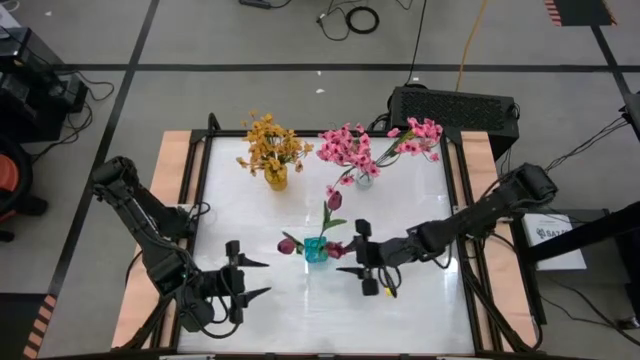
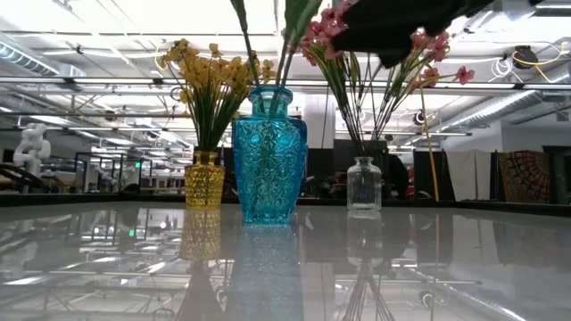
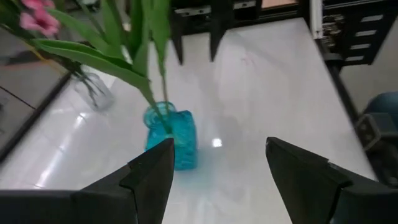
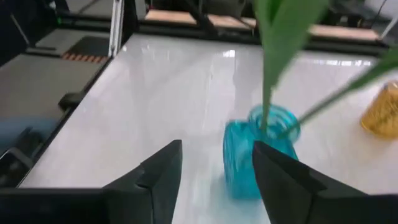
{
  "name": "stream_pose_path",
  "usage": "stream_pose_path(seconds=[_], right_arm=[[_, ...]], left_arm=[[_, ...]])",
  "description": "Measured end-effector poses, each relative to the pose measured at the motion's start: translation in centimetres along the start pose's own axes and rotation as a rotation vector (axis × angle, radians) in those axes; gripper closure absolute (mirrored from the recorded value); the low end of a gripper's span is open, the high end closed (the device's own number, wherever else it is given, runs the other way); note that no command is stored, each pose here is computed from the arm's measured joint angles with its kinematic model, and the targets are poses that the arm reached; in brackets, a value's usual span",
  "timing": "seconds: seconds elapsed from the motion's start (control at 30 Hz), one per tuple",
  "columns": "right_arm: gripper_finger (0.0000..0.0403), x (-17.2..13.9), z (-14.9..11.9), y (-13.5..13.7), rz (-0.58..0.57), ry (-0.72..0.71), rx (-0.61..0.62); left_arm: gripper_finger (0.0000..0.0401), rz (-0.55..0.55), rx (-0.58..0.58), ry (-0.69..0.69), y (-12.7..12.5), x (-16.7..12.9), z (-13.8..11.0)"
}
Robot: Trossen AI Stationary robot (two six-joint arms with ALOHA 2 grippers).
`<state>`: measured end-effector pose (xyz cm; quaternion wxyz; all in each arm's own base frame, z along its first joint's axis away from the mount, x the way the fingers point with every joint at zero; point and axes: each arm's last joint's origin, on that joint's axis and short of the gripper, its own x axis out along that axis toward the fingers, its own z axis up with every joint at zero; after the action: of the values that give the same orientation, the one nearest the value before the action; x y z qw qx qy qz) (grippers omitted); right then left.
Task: Sort flowers into vase by color
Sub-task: Return to Home Position
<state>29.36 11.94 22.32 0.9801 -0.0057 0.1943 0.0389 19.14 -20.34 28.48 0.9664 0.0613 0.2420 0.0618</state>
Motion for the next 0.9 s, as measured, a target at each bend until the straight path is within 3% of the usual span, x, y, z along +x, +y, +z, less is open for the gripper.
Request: stream_pose_path(seconds=[0.23, 0.33, 0.57, 0.8, 0.9], right_arm=[[0.0213, -5.0, 1.1, 0.6, 0.027, 0.079, -0.021], [0.0223, -7.5, 1.4, 0.5, 0.000, 0.102, -0.052], [0.0277, -11.6, -0.7, -0.9, -0.032, 0.030, -0.066], [0.0390, -14.4, -4.8, -3.1, -0.003, -0.124, -0.018], [0.0392, -15.0, -6.4, -3.7, 0.006, -0.170, -0.008]], left_arm=[[0.0147, 0.115, 0.054, -0.022, 0.7, 0.2, -1.1], [0.0164, 0.152, 0.024, -0.020, 1.7, 0.3, -2.1], [0.0244, 0.198, -0.056, -0.014, 4.8, 0.6, -5.1], [0.0334, 0.207, -0.104, -0.055, 7.4, 0.6, -7.1], [0.0377, 0.192, -0.122, -0.068, 8.5, 1.2, -8.2]])
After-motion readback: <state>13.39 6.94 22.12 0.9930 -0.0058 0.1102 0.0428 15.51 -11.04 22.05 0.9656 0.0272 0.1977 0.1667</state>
